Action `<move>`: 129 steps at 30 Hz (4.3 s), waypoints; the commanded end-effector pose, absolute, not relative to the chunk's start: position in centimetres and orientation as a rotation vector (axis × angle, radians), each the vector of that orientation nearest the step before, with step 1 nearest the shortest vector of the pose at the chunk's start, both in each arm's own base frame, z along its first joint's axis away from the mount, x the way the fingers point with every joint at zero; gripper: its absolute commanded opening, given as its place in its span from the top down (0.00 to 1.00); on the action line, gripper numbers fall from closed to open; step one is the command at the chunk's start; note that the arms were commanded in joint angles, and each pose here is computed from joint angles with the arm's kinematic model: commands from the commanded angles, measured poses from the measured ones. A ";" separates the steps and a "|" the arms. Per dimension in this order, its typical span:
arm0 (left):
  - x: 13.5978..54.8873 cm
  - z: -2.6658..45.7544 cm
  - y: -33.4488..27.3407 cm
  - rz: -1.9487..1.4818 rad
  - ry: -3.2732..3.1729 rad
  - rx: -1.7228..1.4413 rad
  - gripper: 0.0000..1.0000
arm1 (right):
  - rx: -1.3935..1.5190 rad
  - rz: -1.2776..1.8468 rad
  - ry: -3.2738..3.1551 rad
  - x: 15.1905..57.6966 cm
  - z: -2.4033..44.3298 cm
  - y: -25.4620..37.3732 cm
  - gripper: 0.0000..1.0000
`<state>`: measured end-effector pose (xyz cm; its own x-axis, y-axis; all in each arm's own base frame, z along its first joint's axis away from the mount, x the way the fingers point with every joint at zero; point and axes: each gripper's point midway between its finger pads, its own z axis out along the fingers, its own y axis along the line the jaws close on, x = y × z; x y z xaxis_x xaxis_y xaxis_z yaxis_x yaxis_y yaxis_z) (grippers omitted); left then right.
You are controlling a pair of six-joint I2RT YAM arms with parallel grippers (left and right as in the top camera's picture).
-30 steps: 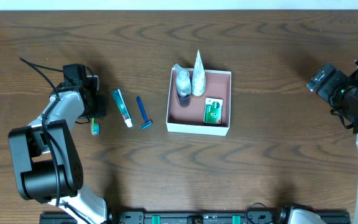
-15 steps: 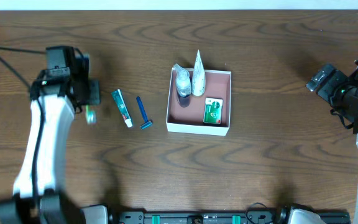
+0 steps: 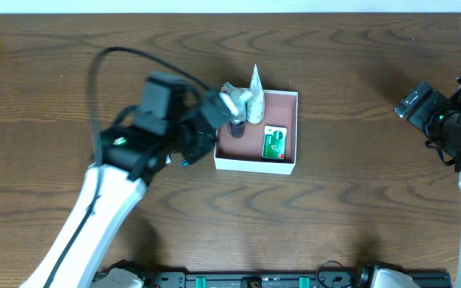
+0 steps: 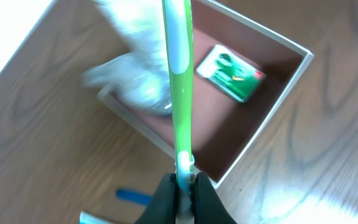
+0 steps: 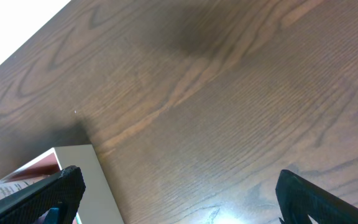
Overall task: Pack container
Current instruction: 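Carry the toothbrush with the left gripper into the box and release, then grasp the teal toothpaste tube with the left gripper, then place the toothpaste tube into the box with the left gripper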
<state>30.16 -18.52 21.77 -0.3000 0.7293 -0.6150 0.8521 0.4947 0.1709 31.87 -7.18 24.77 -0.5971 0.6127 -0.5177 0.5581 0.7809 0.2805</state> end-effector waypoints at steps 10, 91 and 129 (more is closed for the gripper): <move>34.4 12.2 -25.8 -0.264 1.972 1.601 0.94 | 0.857 0.114 2.359 31.9 25.0 -7.4 0.01; 35.0 16.7 -5.7 -0.381 2.660 -0.259 0.81 | 0.857 0.114 2.359 31.9 25.0 -7.4 0.01; 31.2 15.7 -27.7 -0.384 2.211 1.209 0.58 | 0.857 0.114 2.359 31.9 25.0 -7.4 0.01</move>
<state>31.42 -28.12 11.01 -0.4104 0.7317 -0.5442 0.8650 0.5014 0.0218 31.86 -7.17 24.75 -0.5975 0.6128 -0.5172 0.5583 0.7809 0.2802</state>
